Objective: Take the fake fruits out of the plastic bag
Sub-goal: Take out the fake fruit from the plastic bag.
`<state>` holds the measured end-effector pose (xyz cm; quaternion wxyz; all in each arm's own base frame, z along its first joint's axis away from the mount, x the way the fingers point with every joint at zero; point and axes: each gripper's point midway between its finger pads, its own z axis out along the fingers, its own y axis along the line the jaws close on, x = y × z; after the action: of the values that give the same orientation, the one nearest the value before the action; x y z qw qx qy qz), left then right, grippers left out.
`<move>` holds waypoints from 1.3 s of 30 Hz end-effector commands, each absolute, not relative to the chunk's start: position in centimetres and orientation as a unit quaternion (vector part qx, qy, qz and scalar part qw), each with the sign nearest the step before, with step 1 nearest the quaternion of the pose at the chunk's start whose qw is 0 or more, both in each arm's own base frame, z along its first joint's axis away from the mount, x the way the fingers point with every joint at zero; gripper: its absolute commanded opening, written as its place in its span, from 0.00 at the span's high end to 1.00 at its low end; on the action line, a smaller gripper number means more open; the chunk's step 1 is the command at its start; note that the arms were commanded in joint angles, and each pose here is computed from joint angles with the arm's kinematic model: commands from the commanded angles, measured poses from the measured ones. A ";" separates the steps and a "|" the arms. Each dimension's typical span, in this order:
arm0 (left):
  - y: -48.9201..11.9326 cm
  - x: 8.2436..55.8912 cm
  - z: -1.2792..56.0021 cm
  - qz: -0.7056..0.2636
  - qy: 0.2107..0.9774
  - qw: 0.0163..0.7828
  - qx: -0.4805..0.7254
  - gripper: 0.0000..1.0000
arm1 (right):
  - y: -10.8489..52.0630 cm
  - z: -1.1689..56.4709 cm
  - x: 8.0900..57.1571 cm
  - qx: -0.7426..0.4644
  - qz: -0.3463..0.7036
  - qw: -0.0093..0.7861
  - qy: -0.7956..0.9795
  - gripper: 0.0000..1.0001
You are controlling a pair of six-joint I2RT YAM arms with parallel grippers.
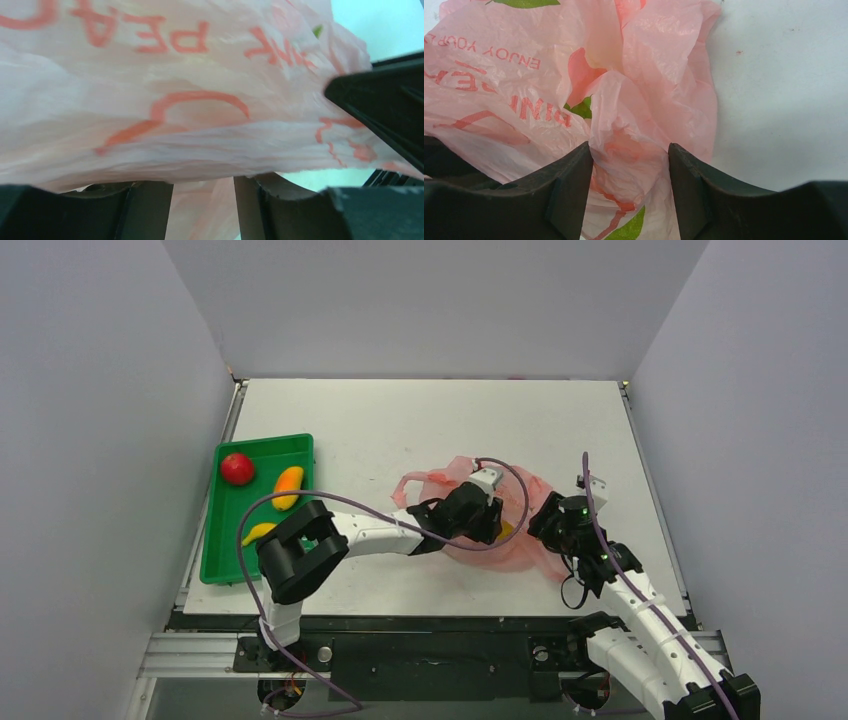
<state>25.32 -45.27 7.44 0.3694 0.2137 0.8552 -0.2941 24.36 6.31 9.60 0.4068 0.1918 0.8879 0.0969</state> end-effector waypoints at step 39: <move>-52.2 26.5 10.8 -0.420 0.830 0.284 0.232 1.00 | 6.0 8.2 24.9 0.236 0.126 0.417 0.869 0.60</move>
<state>29.52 -52.22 4.57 0.3531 0.2152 0.8516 -0.3221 23.53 5.94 7.09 0.3869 0.2115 0.8920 0.0994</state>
